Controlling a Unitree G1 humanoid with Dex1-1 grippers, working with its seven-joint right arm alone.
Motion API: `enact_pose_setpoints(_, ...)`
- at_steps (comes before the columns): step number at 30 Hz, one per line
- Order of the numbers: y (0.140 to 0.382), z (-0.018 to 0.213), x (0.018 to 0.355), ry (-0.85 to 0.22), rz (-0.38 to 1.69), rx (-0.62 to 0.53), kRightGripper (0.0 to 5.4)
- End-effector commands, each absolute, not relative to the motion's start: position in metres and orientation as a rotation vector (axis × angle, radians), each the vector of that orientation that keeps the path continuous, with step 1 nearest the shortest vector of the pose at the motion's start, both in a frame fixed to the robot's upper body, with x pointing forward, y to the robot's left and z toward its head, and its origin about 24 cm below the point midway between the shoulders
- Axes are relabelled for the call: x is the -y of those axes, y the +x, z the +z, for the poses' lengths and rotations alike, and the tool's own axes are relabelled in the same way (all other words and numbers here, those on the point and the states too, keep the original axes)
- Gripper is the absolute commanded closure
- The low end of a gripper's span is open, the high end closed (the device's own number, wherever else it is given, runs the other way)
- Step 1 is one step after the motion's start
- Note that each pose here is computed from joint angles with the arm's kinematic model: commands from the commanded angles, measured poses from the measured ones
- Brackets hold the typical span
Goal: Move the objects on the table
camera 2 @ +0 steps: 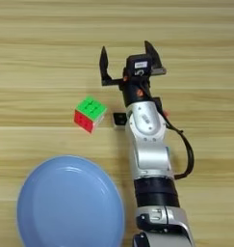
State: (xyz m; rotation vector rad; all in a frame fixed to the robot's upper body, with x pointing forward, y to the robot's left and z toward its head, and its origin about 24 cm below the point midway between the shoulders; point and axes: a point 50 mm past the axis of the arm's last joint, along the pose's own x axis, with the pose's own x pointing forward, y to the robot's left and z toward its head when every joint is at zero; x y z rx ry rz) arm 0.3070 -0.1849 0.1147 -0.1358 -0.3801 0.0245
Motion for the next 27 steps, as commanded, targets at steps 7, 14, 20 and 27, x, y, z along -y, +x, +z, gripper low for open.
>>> enact_pose_setpoints(7, 0.313, 0.155, 0.183, -0.176, 0.029, 0.554, 0.02)
enact_pose_setpoints(14, 0.317, 0.157, 0.18, -0.189, 0.051, 0.555, 0.02)
enact_pose_setpoints(20, 0.323, 0.154, 0.171, -0.187, 0.132, 0.522, 0.02)
enact_pose_setpoints(27, 0.329, 0.138, 0.156, -0.179, 0.372, 0.325, 0.02)
